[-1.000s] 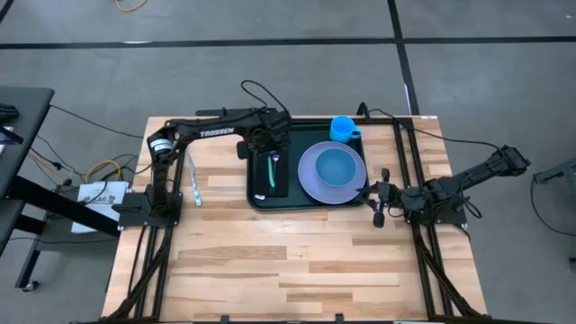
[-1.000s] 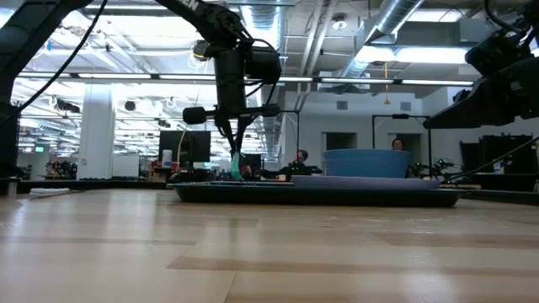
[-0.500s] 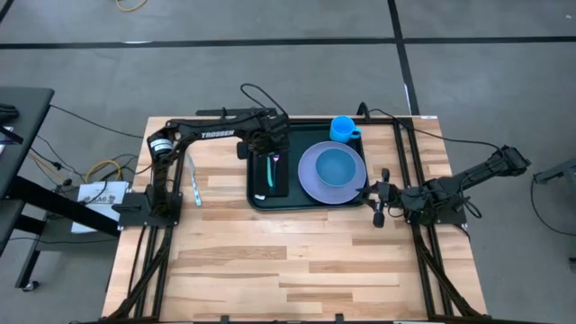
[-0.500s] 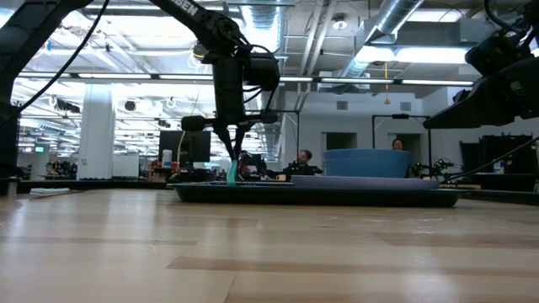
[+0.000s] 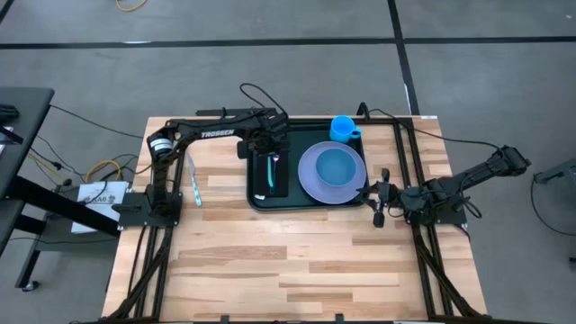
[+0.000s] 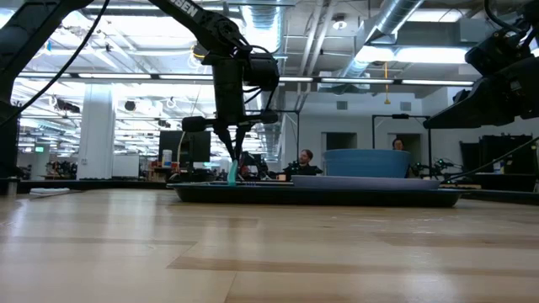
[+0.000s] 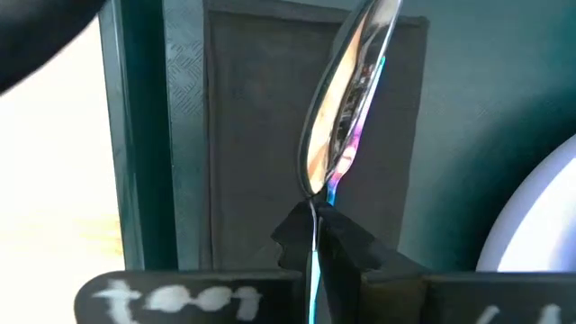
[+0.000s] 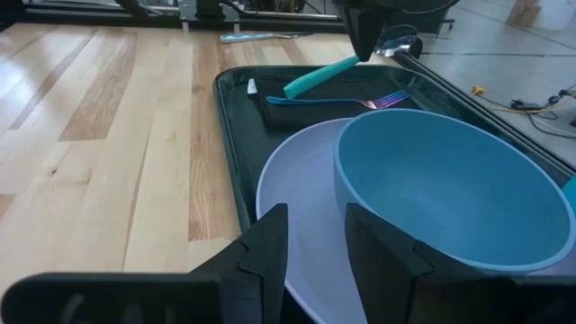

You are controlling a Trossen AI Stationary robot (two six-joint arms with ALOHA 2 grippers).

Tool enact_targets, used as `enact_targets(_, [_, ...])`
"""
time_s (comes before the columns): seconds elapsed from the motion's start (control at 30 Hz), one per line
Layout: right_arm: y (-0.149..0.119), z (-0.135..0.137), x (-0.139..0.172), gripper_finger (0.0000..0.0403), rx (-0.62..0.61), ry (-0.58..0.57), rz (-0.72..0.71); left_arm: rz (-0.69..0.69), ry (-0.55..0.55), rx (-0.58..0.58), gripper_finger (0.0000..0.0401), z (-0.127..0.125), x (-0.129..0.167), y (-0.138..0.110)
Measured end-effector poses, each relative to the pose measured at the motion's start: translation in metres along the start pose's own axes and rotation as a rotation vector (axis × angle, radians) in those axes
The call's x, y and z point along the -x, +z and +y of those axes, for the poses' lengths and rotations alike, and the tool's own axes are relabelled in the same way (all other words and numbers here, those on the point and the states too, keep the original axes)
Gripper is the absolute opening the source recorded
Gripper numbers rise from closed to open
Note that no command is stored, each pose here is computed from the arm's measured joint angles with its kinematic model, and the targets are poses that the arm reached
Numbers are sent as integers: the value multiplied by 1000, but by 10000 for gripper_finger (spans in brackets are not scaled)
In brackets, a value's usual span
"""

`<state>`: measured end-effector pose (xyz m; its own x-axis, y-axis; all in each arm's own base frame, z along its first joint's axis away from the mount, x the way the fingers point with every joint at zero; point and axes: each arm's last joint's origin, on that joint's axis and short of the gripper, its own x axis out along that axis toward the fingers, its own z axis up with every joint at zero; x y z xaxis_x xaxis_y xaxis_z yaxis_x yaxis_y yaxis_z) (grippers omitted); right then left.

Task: Set up tray
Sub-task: Put the green spoon on the black napkin, then put the green knife on the black napkin

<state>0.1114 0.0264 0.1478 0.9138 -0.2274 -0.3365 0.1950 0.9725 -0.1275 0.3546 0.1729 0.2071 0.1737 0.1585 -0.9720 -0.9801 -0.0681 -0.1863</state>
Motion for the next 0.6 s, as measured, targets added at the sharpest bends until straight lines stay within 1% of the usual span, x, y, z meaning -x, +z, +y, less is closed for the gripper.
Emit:
enact_targets(0.13, [0,0,0,107,0,0,0,2,-1,13,3,0,0,0])
enact_targets(0.6, [0,0,0,107,0,0,0,8,17,54,43,2,0,-1])
